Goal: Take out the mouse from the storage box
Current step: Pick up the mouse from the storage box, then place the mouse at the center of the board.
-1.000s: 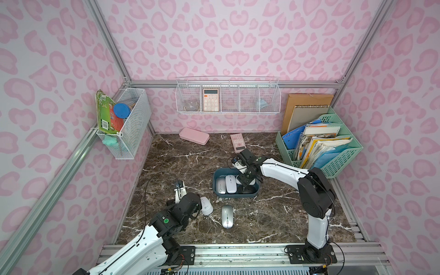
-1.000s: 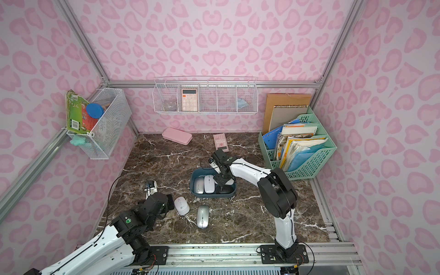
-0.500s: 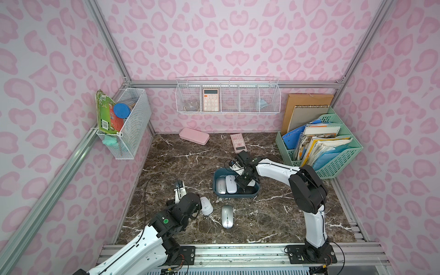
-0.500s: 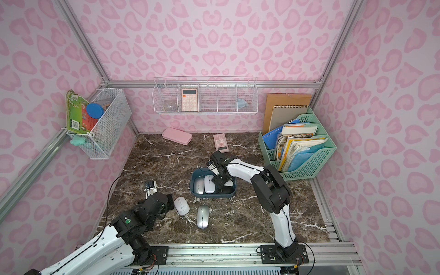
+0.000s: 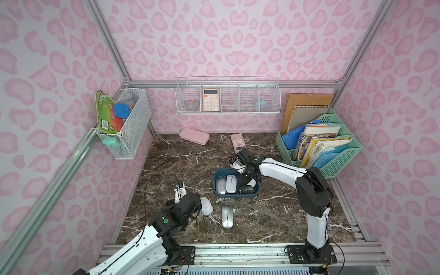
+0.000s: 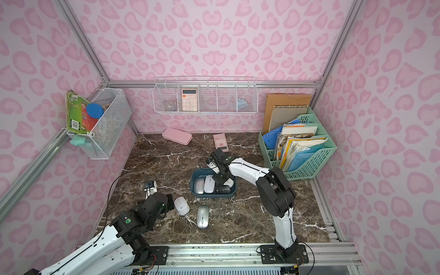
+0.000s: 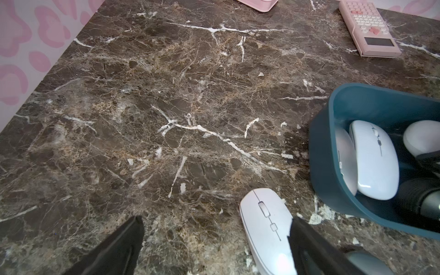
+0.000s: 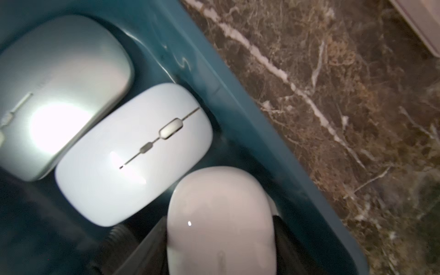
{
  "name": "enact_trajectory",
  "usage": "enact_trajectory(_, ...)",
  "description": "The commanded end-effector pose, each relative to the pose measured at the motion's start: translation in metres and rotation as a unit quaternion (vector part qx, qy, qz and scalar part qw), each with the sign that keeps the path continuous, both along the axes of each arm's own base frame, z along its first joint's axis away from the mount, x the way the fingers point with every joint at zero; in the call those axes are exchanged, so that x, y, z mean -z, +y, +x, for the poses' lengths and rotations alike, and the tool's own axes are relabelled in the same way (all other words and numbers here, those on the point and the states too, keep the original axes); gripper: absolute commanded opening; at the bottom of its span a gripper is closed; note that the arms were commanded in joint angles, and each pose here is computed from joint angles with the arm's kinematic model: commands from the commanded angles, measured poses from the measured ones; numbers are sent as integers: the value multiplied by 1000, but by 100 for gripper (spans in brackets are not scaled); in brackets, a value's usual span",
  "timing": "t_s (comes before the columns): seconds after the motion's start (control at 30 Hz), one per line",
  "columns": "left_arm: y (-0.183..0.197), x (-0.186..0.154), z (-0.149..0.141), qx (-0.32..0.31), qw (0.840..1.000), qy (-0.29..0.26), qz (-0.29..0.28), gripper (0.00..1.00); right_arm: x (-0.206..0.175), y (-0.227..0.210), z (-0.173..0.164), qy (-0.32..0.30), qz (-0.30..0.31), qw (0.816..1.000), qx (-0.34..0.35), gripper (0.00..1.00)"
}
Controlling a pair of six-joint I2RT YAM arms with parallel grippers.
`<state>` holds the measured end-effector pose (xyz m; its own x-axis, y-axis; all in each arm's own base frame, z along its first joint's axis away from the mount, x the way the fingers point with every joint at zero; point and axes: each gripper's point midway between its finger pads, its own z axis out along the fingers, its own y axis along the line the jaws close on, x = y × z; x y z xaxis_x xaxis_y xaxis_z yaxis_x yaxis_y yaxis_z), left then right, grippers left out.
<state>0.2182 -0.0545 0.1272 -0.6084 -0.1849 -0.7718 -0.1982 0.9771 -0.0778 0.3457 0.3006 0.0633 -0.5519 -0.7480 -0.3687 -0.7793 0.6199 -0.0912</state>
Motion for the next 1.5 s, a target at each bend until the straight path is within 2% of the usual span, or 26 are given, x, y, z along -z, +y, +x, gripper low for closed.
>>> enact_trajectory(0.0, 4, -2, -1, -7, 1000, -1, 6, 99, -12, 2, -1, 1, 14, 1000, 9, 59)
enact_trajectory(0.4, 5, -3, -3, -7, 1000, -2, 3, 99, -56, 2, -6, -22, 70, 996, 56, 57)
enact_trajectory(0.67, 5, -4, -4, -5, 1000, 0, 0, 99, -74, 21, -65, -24, 70, 996, 40, 59)
enact_trajectory(0.8, 5, -5, -6, -4, 1000, -1, -6, 99, -58, 21, -99, -16, 50, 997, 53, 58)
enact_trajectory(0.97, 8, -7, -8, -8, 1000, -10, -12, 99, -54, 32, -131, -7, 73, 994, 83, 58)
enact_trajectory(1.13, 14, -9, -12, -19, 999, -20, -21, 99, -49, 34, -154, -3, 96, 985, 145, 58)
enact_trajectory(1.27, 16, -10, -14, -20, 999, -26, -27, 99, -29, 29, -174, 33, 127, 975, 177, 57)
enact_trajectory(1.47, 17, -10, -14, -25, 999, -23, -24, 99, -6, 19, -182, 51, 141, 962, 226, 57)
